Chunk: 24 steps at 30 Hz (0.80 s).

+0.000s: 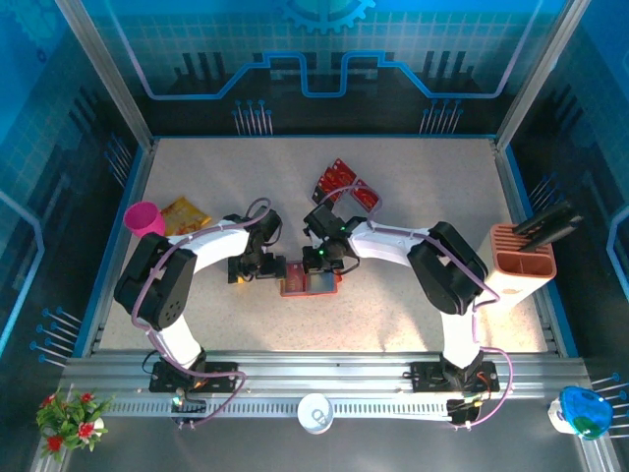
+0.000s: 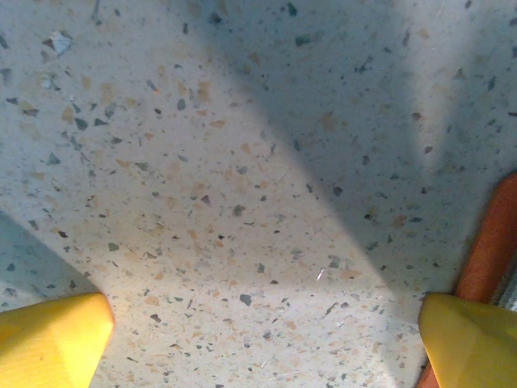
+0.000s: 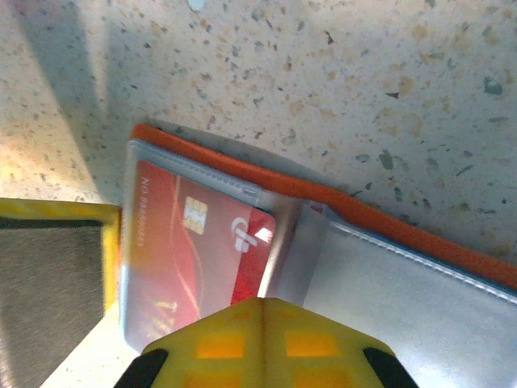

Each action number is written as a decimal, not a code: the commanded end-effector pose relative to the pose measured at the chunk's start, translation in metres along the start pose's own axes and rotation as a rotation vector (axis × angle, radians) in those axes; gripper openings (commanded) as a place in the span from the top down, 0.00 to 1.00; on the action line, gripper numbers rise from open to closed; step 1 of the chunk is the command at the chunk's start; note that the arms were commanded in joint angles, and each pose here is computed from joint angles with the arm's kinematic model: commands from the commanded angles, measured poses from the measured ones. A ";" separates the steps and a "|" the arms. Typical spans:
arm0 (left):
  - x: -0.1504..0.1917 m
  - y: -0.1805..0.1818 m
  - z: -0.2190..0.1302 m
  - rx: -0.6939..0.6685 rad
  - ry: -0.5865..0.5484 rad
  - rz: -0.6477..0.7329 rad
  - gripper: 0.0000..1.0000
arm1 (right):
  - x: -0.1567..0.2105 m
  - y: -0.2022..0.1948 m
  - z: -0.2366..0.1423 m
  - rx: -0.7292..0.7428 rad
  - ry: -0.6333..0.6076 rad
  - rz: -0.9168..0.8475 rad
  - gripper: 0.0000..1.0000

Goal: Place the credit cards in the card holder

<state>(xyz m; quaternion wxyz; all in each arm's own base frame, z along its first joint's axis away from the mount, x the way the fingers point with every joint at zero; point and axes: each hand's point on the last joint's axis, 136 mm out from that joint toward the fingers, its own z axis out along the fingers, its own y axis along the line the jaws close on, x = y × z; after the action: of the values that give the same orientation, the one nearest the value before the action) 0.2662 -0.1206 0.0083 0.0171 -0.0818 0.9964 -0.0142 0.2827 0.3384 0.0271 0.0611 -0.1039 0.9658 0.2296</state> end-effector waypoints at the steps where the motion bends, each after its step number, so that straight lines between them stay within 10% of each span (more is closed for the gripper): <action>1: 0.009 -0.005 0.023 0.032 0.065 0.019 0.01 | 0.003 0.005 0.008 0.004 0.033 -0.011 0.99; 24: 0.002 -0.010 0.008 0.070 0.016 0.003 0.01 | -0.001 0.028 -0.020 -0.057 -0.017 -0.016 0.98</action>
<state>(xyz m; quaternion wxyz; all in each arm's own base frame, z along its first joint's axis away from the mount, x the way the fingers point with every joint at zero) 0.2663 -0.1213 0.0093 0.0170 -0.0804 0.9965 -0.0159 0.2829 0.3469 0.0291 0.0584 -0.1047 0.9656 0.2305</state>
